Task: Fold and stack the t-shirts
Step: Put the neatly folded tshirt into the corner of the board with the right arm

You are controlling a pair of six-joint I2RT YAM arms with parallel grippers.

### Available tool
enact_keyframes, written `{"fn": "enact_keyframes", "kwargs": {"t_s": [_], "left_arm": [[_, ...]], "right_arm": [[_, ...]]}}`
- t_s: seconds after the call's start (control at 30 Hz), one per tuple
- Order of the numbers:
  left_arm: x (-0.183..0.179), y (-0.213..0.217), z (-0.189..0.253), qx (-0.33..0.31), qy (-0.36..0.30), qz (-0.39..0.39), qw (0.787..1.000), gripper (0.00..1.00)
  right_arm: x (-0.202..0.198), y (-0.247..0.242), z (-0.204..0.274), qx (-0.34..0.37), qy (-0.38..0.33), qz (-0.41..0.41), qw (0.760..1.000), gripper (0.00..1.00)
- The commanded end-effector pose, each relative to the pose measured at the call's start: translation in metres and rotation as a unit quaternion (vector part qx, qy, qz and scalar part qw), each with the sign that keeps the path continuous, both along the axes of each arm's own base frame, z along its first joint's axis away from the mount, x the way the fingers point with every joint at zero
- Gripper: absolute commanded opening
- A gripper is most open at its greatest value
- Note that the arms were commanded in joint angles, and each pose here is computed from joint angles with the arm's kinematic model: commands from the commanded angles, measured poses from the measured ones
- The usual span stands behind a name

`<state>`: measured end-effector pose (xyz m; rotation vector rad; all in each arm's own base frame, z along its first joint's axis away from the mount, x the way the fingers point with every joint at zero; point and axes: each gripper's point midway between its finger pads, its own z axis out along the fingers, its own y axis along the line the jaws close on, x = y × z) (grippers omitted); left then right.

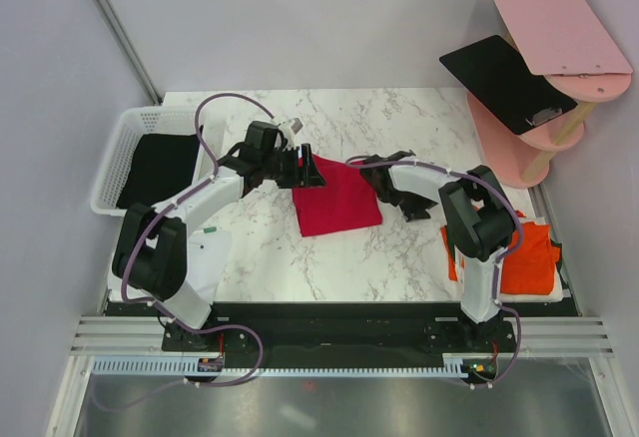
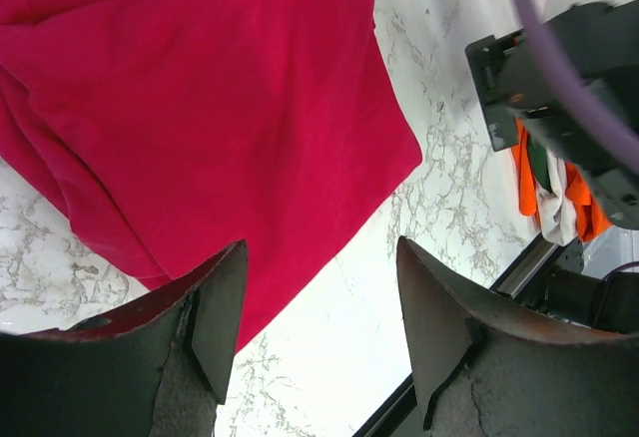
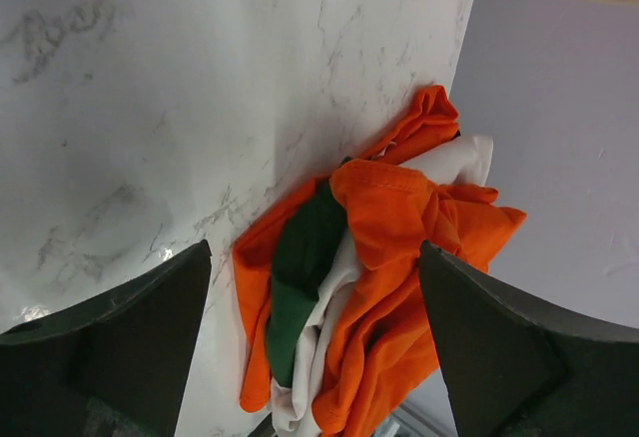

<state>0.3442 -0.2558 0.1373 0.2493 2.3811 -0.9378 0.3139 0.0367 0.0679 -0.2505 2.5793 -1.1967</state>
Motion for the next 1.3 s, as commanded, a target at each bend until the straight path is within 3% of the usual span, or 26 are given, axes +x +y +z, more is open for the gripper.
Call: {"fn": "enact_keyframes", "kwargs": {"t_s": [0.0,0.07,0.17,0.33,0.53,0.73,0.8,0.83,0.87,0.9,0.97,1.27], "left_arm": [[0.0,-0.002,0.0,0.003,-0.013,-0.013,1.0,0.68],[0.0,-0.003,-0.001,0.001,-0.01,-0.015,1.0,0.68],[0.001,-0.003,-0.004,0.003,-0.006,-0.016,1.0,0.68],[0.003,-0.004,-0.003,0.003,-0.008,-0.015,1.0,0.68],[0.003,-0.005,0.0,-0.001,-0.011,-0.017,1.0,0.68],[0.001,-0.004,0.001,-0.001,-0.013,-0.017,1.0,0.68],[0.001,-0.004,0.003,-0.002,-0.016,-0.018,1.0,0.68],[0.001,-0.004,0.003,-0.002,-0.016,-0.017,1.0,0.68],[0.001,-0.004,0.003,-0.002,-0.015,-0.017,1.0,0.68],[0.001,-0.004,0.003,-0.002,-0.015,-0.017,1.0,0.68],[0.001,-0.003,0.002,0.0,-0.015,-0.017,1.0,0.68],[0.005,0.008,0.0,0.026,-0.019,0.006,0.999,0.68]], "right_arm": [[-0.011,-0.012,0.0,-0.036,-0.006,-0.018,0.999,0.89],[-0.014,-0.011,-0.004,-0.024,-0.001,-0.019,1.0,0.88],[-0.024,-0.009,-0.006,0.004,0.0,-0.034,0.999,0.77],[-0.054,0.003,-0.023,0.073,0.038,-0.061,0.995,0.76],[-0.082,-0.008,-0.046,0.049,0.086,-0.076,0.992,0.78],[-0.083,-0.017,-0.055,0.008,0.095,-0.081,0.992,0.77],[-0.086,-0.018,-0.062,-0.001,0.109,-0.081,0.991,0.65],[-0.085,-0.017,-0.066,0.002,0.109,-0.08,0.991,0.53],[-0.085,-0.018,-0.068,0.001,0.114,-0.079,0.99,0.21],[-0.085,-0.018,-0.072,-0.002,0.118,-0.077,0.99,0.07],[-0.083,-0.016,-0.076,0.001,0.122,-0.075,0.99,0.0],[-0.035,0.024,-0.064,0.04,0.09,-0.032,0.995,0.0]]}}
